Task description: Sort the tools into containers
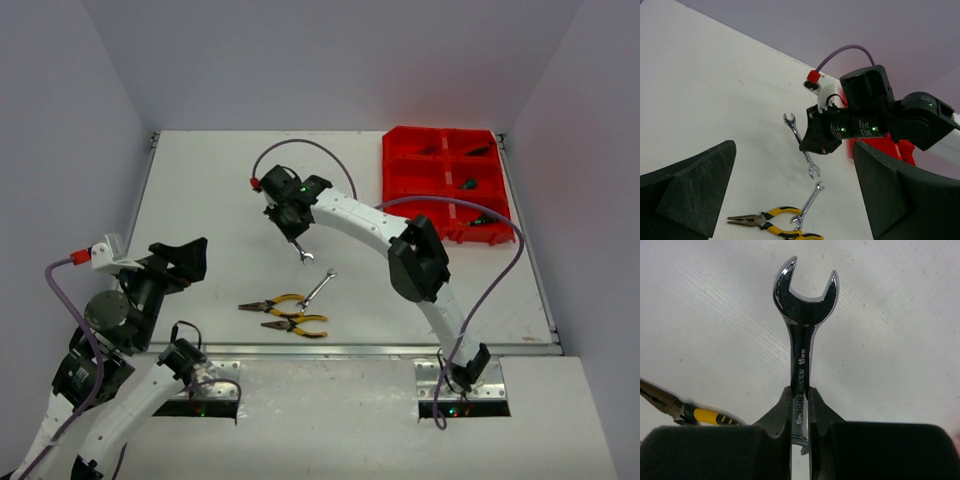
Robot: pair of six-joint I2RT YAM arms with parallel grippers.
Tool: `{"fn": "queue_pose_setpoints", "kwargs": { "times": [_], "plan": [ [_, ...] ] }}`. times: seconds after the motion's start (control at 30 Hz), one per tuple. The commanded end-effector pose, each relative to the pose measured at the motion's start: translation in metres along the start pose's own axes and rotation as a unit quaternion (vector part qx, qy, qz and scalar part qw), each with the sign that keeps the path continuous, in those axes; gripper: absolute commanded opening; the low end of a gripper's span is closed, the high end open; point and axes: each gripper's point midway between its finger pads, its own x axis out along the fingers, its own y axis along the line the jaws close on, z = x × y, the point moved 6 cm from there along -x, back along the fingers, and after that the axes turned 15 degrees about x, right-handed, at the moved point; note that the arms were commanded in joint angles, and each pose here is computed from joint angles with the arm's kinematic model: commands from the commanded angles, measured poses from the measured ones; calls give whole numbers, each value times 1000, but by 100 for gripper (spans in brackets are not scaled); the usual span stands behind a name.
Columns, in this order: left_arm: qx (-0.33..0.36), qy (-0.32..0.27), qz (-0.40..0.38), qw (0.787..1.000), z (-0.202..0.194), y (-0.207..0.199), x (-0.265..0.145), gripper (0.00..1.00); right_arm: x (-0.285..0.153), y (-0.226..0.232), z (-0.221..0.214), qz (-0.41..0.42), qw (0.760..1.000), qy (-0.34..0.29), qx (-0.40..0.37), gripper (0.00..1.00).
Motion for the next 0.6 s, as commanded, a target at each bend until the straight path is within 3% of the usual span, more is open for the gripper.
{"fn": "queue_pose_setpoints", "kwargs": {
  "times": [0.0, 0.1, 0.2, 0.3, 0.57],
  "plan": [
    [-2, -14, -13, 1000, 5, -4, 1, 100, -68, -36, 55, 5, 989, -124, 86, 0],
    [-2, -13, -15, 1000, 5, -4, 1, 100, -94, -102, 80, -7, 964, -184, 190, 0],
    [-2, -14, -15, 1000, 5, -4, 0, 100, -111, -195, 92, -46, 918, -241, 312, 0],
    [-4, -16, -14, 1000, 5, -3, 0, 100, -115, -253, 93, -71, 874, -272, 397, 0],
    [-8, -21, -17, 1000, 6, -3, -3, 100, -102, -354, 85, -114, 751, -336, 556, 0]
  ]
}}
